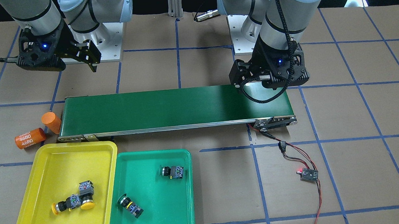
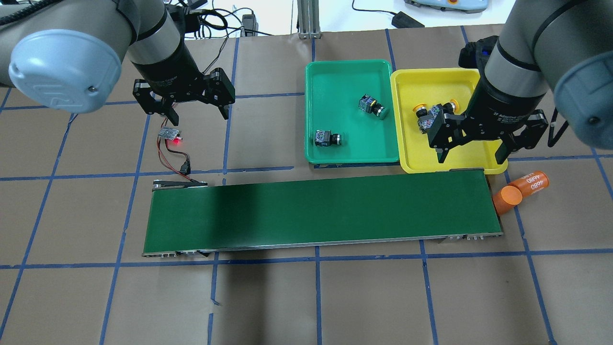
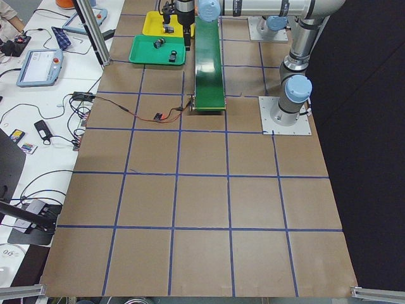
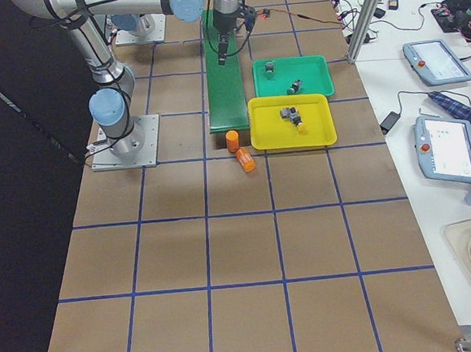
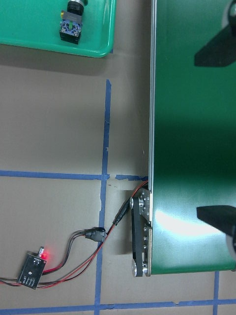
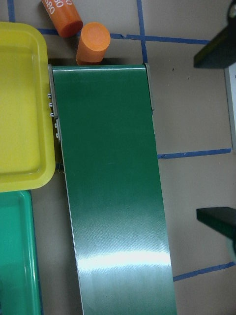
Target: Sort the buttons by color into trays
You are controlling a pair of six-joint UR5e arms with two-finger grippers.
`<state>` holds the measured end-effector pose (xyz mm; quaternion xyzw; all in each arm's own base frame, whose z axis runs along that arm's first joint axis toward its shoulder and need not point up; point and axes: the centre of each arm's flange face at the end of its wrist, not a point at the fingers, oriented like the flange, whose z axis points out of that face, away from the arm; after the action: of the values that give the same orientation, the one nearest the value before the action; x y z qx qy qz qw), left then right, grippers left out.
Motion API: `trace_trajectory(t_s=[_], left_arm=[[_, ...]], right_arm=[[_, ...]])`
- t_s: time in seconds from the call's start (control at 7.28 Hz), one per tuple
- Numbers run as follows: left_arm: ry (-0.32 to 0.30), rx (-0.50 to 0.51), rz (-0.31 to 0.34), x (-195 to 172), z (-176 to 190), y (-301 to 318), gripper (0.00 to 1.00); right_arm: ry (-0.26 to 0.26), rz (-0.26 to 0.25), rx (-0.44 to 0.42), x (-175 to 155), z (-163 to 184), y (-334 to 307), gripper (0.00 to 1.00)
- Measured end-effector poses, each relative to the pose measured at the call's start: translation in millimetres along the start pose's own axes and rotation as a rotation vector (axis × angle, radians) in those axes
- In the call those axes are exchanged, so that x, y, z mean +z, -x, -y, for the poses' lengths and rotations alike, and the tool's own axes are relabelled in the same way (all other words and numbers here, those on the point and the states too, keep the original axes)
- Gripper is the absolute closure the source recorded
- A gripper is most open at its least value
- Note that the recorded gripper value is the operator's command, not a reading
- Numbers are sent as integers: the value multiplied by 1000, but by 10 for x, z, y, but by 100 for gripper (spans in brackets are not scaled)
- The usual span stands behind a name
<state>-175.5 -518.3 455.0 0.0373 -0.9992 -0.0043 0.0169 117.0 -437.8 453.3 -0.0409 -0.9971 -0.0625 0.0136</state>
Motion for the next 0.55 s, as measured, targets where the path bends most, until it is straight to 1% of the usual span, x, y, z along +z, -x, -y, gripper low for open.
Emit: trace_trajectory(t_s=[0.55], left_arm=[[-3,2,0,-14,-8,1,0]], right_arm=[[-3,-7,-3,-1,-2,-2,0]])
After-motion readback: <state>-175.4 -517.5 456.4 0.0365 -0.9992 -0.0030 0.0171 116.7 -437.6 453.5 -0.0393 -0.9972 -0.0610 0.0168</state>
